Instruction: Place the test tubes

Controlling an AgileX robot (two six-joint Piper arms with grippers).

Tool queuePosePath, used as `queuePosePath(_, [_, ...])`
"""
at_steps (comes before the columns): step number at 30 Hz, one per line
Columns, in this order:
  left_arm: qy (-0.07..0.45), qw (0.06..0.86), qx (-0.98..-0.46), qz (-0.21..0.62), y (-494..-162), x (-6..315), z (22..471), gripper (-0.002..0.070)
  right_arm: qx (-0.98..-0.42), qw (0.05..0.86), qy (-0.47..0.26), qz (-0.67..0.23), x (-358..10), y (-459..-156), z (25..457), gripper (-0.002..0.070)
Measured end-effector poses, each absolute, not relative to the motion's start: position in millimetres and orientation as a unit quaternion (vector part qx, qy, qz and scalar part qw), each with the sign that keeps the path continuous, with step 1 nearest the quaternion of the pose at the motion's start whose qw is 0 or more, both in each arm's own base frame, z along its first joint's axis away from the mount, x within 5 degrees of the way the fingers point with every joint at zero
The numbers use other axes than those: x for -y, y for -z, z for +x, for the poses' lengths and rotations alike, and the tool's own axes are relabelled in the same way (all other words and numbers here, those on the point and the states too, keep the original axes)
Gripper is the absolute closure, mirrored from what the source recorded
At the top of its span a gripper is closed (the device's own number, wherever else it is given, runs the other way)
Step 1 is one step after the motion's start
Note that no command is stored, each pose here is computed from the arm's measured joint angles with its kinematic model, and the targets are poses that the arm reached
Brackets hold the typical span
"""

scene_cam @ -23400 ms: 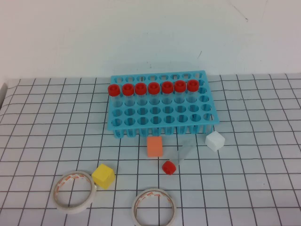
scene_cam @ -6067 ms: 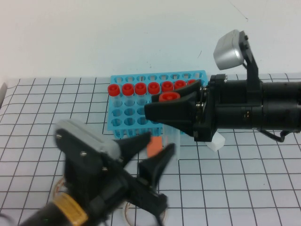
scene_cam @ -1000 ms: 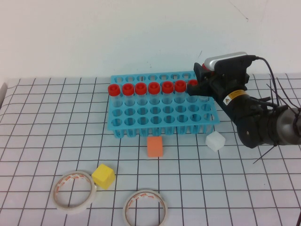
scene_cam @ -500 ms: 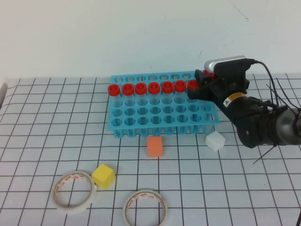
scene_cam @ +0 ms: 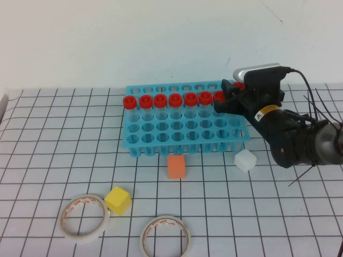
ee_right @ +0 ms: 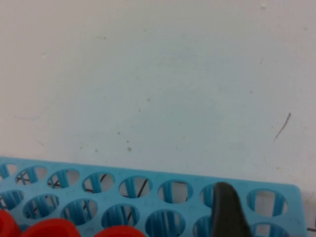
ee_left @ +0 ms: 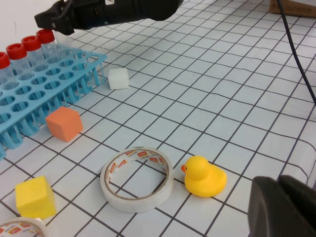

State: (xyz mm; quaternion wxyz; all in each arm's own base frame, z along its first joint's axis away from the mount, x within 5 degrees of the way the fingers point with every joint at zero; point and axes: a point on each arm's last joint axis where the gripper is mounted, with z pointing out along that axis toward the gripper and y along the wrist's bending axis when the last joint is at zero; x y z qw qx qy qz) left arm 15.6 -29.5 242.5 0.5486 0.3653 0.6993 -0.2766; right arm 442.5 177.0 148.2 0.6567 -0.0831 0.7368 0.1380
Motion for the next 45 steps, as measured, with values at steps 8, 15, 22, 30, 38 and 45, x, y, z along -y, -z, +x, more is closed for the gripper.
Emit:
queuePosePath(8, [0.277,0.549,-0.699,0.365,-242,30,16,0.0676,-0.734,0.66,-0.134,-0.088,-177,-161,441,0.0255])
queuePosePath(15, [0.277,0.549,-0.699,0.365,-242,30,16,0.0676,-0.75,0.636,-0.159,-0.087,-166,-228,406,0.0365])
queuePosePath(22, [0.277,0.549,-0.699,0.365,-242,30,16,0.0676,-0.784,0.584,-0.167,-0.131,-148,-320,318,0.065])
queuePosePath(30, [0.277,0.549,-0.699,0.365,-242,30,16,0.0676,-0.793,0.579,-0.14,-0.13,-101,-372,221,0.0676])
queuePosePath(38, [0.277,0.549,-0.699,0.365,-242,30,16,0.0676,-0.787,0.591,-0.118,-0.133,-53,-362,125,0.0678])
queuePosePath(45, [0.277,0.549,-0.699,0.365,-242,30,16,0.0676,-0.762,0.627,-0.081,-0.14,-23,-336,76,0.0678])
